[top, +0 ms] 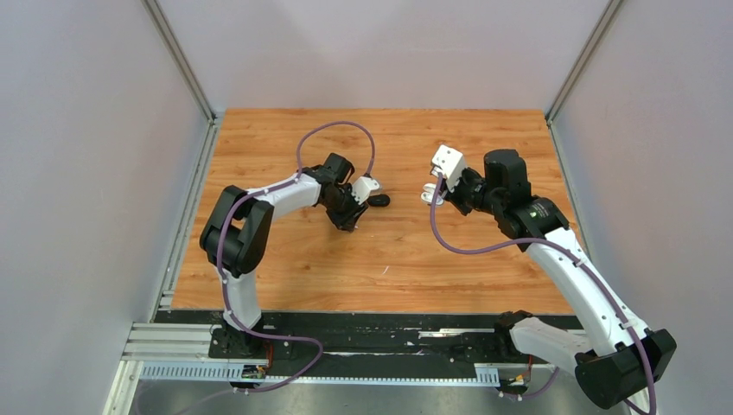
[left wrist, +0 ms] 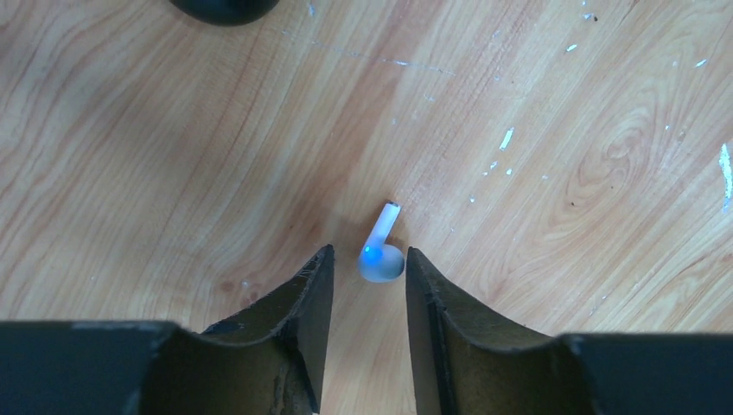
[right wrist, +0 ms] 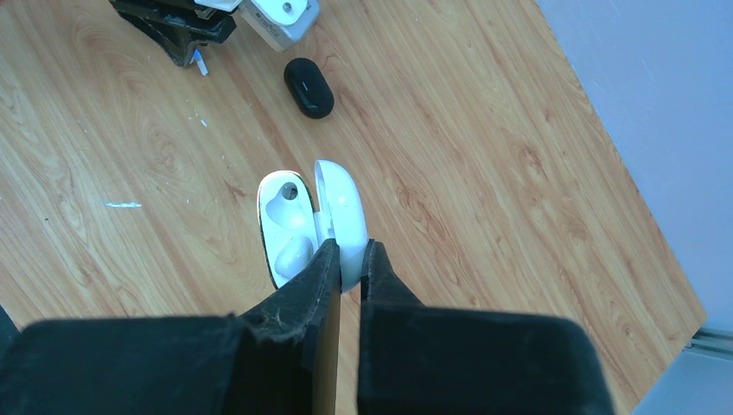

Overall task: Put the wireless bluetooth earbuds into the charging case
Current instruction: Pick up the earbud from the center of the board.

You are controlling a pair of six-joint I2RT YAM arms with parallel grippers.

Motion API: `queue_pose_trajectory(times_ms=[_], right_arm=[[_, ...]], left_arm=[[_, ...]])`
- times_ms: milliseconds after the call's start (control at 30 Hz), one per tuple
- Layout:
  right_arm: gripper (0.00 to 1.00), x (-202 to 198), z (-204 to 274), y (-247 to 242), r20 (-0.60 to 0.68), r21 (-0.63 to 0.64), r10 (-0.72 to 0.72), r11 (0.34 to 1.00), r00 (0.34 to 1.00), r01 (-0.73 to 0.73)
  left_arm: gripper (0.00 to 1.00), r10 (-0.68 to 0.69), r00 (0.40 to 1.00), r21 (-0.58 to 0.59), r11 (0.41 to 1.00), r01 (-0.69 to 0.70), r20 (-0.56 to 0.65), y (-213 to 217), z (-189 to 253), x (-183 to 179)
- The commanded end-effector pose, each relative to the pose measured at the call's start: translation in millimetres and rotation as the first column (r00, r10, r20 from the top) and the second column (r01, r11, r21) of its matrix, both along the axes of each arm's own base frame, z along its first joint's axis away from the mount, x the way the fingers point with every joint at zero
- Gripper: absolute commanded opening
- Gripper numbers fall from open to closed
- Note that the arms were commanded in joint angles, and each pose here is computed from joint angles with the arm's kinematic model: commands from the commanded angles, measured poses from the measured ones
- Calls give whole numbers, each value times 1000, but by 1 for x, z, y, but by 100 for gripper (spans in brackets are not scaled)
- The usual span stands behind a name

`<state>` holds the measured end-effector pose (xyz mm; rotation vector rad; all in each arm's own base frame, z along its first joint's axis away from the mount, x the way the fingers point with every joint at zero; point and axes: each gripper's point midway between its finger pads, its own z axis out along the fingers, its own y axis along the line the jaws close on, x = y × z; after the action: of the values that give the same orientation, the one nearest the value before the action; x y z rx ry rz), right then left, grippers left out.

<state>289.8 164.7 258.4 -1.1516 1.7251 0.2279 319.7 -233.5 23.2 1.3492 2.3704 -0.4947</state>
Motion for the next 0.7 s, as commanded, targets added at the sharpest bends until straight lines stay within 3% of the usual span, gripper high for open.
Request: queue_pose_trajectory(times_ms=[0, 100, 267, 400, 500, 667], right_arm=[[0, 6, 17, 2, 58, 42, -7, 999, 998, 5], [0, 6, 16, 1, 59, 37, -10, 999, 998, 8], [0, 7, 14, 2, 55, 36, -9, 999, 998, 7], [0, 7, 11, 1, 52, 25, -9, 1000, 999, 7], [0, 3, 7, 3, 42, 18, 21, 1000, 999, -22], [0, 1, -11, 12, 51, -69, 124, 990, 991, -120]], left_arm=[[41, -24, 999, -14, 1000, 23, -46, -6, -3, -5], [36, -28, 997, -18, 999, 27, -73, -6, -6, -11], [16, -42, 995, -8, 999, 41, -85, -4, -7, -14], [6, -65, 994, 11, 998, 67, -90, 2, 2, -18], [0, -79, 991, 5, 997, 80, -112, 5, 23, -23], [0, -30, 957, -26, 999, 24, -289, 8, 85, -44]])
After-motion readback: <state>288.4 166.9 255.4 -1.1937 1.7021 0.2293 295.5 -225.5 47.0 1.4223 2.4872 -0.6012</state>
